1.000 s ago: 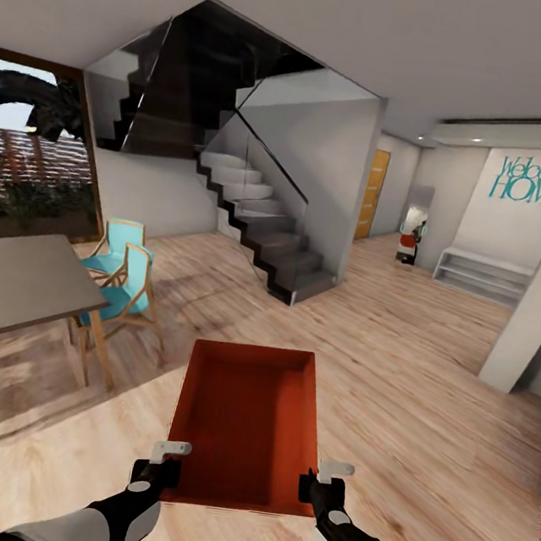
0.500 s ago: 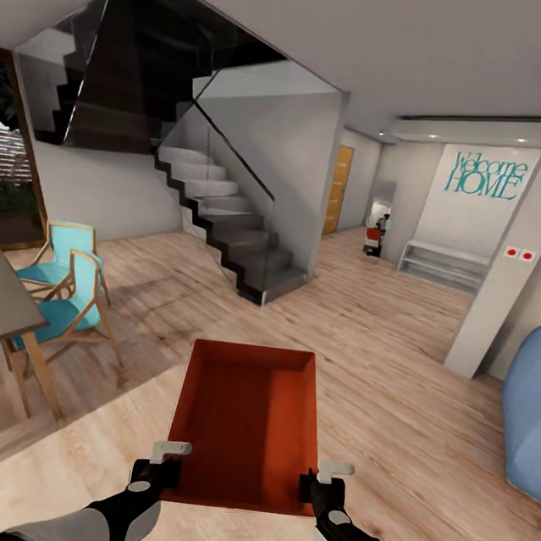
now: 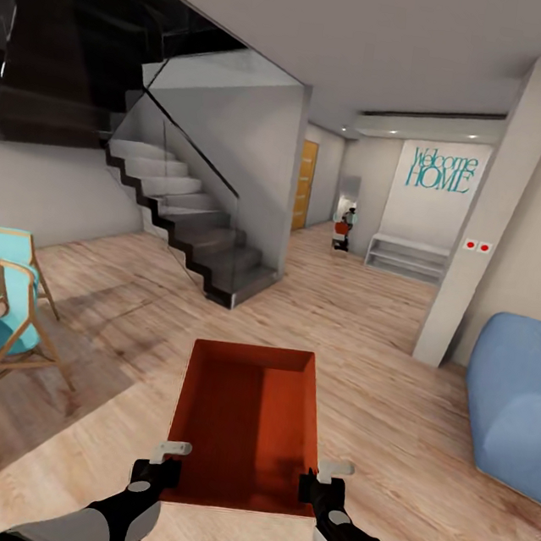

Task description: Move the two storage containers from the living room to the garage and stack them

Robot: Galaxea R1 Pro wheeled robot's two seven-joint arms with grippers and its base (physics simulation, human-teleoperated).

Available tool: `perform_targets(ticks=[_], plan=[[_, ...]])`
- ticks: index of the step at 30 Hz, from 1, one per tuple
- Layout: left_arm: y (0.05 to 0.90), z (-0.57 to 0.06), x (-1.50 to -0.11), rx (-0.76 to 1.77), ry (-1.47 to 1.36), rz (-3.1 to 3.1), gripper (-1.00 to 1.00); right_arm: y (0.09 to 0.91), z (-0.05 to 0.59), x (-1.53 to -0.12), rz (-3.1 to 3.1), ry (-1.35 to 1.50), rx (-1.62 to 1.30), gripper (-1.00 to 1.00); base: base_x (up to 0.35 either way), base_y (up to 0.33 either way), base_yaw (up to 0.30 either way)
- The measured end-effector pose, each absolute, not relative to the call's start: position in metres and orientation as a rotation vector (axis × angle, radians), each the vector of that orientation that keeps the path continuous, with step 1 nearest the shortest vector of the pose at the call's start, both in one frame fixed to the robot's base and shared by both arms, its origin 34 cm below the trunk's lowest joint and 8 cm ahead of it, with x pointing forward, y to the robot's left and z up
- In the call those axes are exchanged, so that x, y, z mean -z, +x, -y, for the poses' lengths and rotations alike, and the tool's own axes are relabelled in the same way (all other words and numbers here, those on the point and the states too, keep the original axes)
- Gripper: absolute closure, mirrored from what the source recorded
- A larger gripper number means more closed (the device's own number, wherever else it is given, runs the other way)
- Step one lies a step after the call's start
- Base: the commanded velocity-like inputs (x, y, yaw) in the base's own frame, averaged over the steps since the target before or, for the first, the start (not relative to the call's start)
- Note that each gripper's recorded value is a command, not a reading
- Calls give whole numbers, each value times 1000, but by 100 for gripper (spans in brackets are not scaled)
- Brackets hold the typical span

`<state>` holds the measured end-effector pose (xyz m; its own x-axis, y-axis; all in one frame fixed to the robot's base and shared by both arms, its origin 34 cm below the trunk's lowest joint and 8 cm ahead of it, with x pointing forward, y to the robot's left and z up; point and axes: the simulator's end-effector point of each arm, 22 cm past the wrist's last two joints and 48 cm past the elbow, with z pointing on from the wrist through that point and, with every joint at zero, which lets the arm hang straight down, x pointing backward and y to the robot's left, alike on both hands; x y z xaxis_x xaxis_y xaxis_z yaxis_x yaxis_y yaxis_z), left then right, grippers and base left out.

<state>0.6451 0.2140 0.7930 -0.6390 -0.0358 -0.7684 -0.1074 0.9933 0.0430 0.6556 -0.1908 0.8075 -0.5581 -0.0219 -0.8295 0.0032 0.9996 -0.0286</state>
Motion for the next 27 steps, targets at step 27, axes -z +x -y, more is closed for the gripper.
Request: perform_targets(ticks=[27], plan=[[645, -214, -793, -105, -101, -2262, 100, 656, 190, -808, -2162, -14, 33, 100, 321, 0, -213]])
